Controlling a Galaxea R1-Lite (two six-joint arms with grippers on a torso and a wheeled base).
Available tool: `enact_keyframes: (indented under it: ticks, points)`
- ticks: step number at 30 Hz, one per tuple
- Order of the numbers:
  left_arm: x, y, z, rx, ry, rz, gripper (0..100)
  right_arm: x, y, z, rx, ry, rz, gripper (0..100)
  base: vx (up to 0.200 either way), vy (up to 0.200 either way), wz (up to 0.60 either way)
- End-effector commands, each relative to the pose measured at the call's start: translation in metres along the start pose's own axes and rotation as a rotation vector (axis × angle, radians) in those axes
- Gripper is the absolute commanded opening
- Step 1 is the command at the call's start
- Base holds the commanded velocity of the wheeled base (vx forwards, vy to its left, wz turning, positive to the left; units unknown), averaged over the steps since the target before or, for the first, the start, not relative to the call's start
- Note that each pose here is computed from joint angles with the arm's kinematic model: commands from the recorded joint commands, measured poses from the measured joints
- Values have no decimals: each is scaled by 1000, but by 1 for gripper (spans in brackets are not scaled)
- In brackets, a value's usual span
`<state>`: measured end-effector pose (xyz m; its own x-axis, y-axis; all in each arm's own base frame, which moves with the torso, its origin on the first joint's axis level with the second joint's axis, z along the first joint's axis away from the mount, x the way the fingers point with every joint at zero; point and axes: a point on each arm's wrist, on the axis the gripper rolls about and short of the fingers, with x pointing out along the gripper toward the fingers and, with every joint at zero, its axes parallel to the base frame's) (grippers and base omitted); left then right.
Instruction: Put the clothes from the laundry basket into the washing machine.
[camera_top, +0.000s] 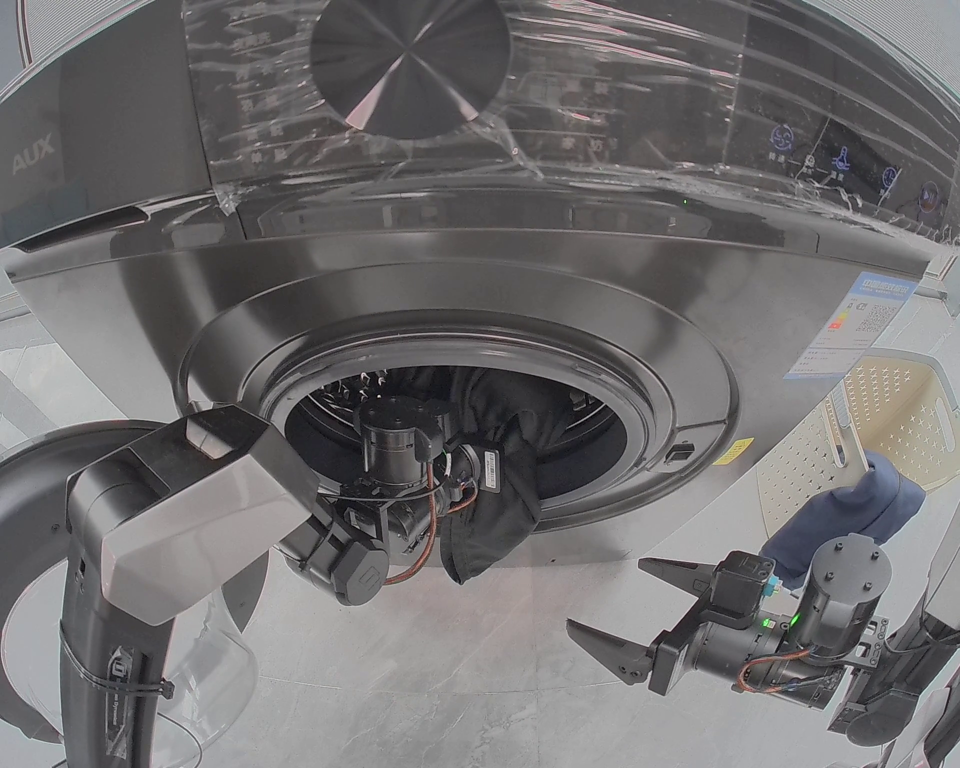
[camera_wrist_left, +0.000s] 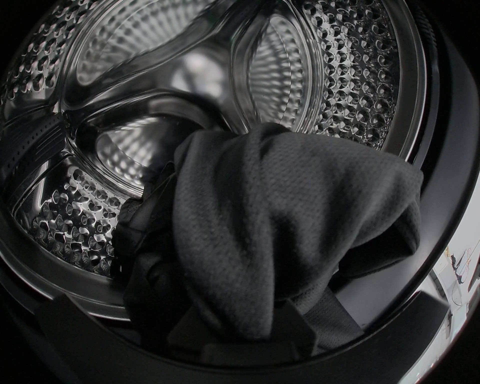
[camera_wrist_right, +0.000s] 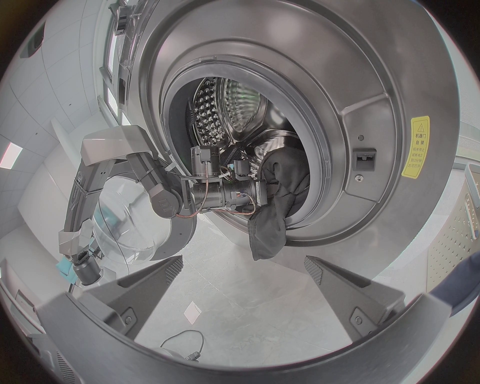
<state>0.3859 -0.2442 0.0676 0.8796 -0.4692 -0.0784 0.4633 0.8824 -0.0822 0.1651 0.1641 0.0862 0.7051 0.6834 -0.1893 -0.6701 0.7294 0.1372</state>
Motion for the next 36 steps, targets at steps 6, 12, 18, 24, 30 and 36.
enact_keyframes:
  ticks: [6, 12, 18, 24, 30, 36]
  points:
    - [1, 0, -6, -7, 23, -26, 0, 3, -1, -5, 7, 21, -3, 100, 0, 0, 0]
    - [15, 0, 9, -15, -30, -10, 0, 4, -1, -3, 8, 13, -6, 100, 0, 0, 0]
    - [33, 14, 41, -40, -166, 75, 0, 4, -1, -1, 8, 2, -3, 100, 0, 0, 0]
    - [37, 24, 60, -83, -243, 111, 0, 4, 0, 0, 7, -2, 0, 100, 0, 0, 0]
    - [31, 24, 62, -111, -237, 108, 100, 5, 1, 0, 7, -5, 1, 100, 0, 0, 0]
    - [8, 12, 65, -115, -185, 88, 100, 6, 1, 1, 7, -6, 1, 100, 0, 0, 0]
